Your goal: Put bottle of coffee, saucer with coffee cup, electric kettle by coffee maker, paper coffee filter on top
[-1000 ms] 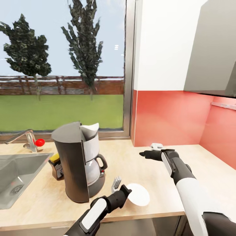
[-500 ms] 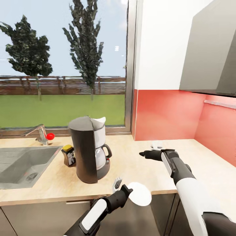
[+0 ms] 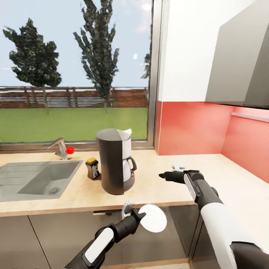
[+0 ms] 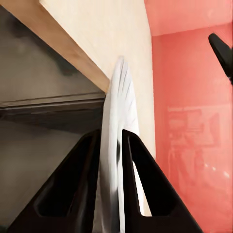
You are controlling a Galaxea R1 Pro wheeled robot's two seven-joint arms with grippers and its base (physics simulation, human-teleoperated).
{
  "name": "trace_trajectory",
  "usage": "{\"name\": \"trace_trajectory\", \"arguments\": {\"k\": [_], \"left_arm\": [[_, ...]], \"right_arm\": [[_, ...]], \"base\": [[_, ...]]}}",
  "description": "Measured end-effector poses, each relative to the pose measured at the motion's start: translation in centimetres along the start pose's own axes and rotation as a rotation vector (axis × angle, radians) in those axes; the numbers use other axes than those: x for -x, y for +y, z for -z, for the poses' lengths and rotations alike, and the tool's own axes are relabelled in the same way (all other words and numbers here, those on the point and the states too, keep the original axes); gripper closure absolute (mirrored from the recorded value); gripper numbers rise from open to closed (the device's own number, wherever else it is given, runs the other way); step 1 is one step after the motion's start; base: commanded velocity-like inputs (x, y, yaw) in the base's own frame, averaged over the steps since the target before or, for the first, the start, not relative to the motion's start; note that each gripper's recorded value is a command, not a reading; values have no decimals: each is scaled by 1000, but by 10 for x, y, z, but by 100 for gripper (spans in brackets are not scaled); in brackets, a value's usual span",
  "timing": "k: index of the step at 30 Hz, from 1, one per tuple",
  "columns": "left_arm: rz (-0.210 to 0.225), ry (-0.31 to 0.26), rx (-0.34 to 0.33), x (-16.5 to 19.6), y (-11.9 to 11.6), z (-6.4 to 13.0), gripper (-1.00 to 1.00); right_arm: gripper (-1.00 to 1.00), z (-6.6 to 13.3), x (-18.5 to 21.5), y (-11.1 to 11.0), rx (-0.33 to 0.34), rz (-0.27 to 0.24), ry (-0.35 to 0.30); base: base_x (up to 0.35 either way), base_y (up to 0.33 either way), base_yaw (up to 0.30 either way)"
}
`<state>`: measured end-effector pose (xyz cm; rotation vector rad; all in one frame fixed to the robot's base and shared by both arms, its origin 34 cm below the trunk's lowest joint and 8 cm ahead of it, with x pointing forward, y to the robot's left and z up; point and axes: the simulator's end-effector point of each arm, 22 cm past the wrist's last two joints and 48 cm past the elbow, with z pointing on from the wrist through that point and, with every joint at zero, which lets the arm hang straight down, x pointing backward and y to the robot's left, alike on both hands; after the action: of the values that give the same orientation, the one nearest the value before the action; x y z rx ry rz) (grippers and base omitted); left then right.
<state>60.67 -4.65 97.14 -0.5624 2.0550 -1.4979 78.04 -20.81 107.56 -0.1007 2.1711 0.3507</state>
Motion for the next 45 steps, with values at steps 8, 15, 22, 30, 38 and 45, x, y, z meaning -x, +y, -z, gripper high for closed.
{"name": "trace_trajectory", "arguments": {"k": [8,15,22,30,38,45], "left_arm": [[-10,-8,-7,8,4,6,100],[-11,-9,-12,9,2,6,100],[-23,-7,-77,16,-11,11,100],[-19,19,-81,12,-10,13,100],[-70,-1,-110,36,-19,30,100],[-112,3,-142,55,-34,48,100]], "right_arm": [[-100,0,0,1,1,0,-1],[-100,0,0,0,1,1,-1],[-100,1,2,0,0,2,-9],[-100,2,6,-6,-9,7,-25],[-100,-5,5,-19,-26,30,-82],[-100,-9,-6,-23,-33,28,-72]], "base": [[-206,260,0],[-198,264,0],[-66,275,0],[-2,43,0],[-196,162,0],[-241,201,0]]}}
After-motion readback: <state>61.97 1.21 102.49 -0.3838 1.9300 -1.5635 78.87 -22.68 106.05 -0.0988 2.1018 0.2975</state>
